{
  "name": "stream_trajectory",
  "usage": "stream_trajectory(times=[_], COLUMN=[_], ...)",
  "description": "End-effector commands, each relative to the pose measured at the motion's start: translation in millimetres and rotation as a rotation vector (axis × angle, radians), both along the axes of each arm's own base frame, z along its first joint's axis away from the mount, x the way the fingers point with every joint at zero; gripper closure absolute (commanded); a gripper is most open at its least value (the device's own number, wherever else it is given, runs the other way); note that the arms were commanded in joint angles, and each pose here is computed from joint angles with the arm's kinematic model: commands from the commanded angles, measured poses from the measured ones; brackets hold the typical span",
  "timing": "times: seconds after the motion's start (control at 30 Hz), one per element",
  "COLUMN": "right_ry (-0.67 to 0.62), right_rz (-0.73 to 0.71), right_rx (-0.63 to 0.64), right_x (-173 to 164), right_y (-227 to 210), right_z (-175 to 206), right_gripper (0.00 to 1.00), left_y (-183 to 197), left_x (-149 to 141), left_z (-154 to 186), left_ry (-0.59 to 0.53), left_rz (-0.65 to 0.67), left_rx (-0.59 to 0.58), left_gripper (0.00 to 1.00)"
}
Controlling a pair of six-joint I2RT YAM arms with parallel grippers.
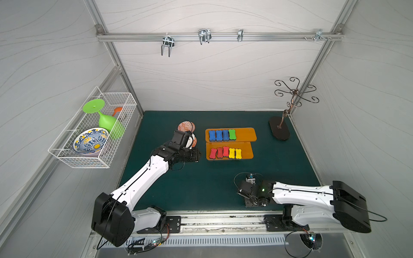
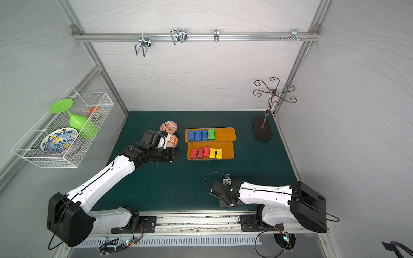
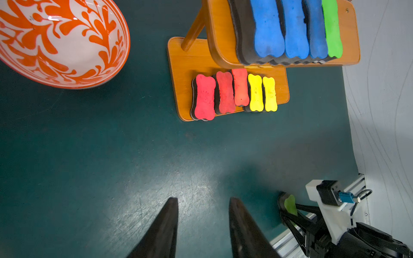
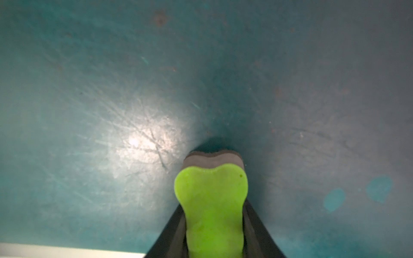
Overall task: Remove the whiteboard erasers from the shelf
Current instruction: Place the whiteboard eraser at the center of the board, then pick up the whiteboard eraser from the shelf.
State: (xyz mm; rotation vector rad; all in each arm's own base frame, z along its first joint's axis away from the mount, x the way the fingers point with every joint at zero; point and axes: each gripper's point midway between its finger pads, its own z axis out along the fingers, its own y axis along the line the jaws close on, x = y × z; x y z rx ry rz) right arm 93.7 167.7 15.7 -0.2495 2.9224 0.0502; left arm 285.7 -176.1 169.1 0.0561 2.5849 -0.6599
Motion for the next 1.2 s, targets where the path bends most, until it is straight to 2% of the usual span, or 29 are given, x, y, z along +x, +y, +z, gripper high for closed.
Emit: stream_trajectory(times=[0.0, 0.13, 0.23, 0.4, 0.67, 0.77, 0.9, 1.17], right_ry=[0.000, -0.026, -0.086, -0.189, -0.327, -0.353, -0.380, -0.356], right_rz=[-0.024, -0.005, 0.033, 0.076, 0.152, 0.156, 0.166, 0.167], right_rx=[-0.045, -0.010, 0.070, 0.226, 0.301, 0.322, 0.319, 0.311], right_x=[-2, 8, 31, 96, 217, 251, 281, 305], right_y=[-12, -11, -1, 29, 75, 83, 91, 100], right_z=[5, 30, 67, 131, 194, 205, 212, 195], right_gripper=[0.44, 0.33, 0.30, 0.31, 0.32, 0.33, 0.33, 0.37], left_y=[0, -3, -8, -8, -3, -2, -1, -4], left_x=[3, 9, 16, 35, 63, 70, 71, 73], left_z=[9, 15, 27, 40, 52, 52, 44, 39], left_ry=[-0.038, -0.044, -0.053, -0.079, -0.142, -0.145, -0.141, -0.123], left_rz=[-0.008, 0.003, 0.018, 0.036, 0.055, 0.058, 0.057, 0.047], left_rx=[0.008, -0.002, -0.036, 0.008, 0.126, 0.148, 0.165, 0.147], left_gripper=[0.59, 0.59, 0.59, 0.60, 0.60, 0.60, 0.60, 0.60])
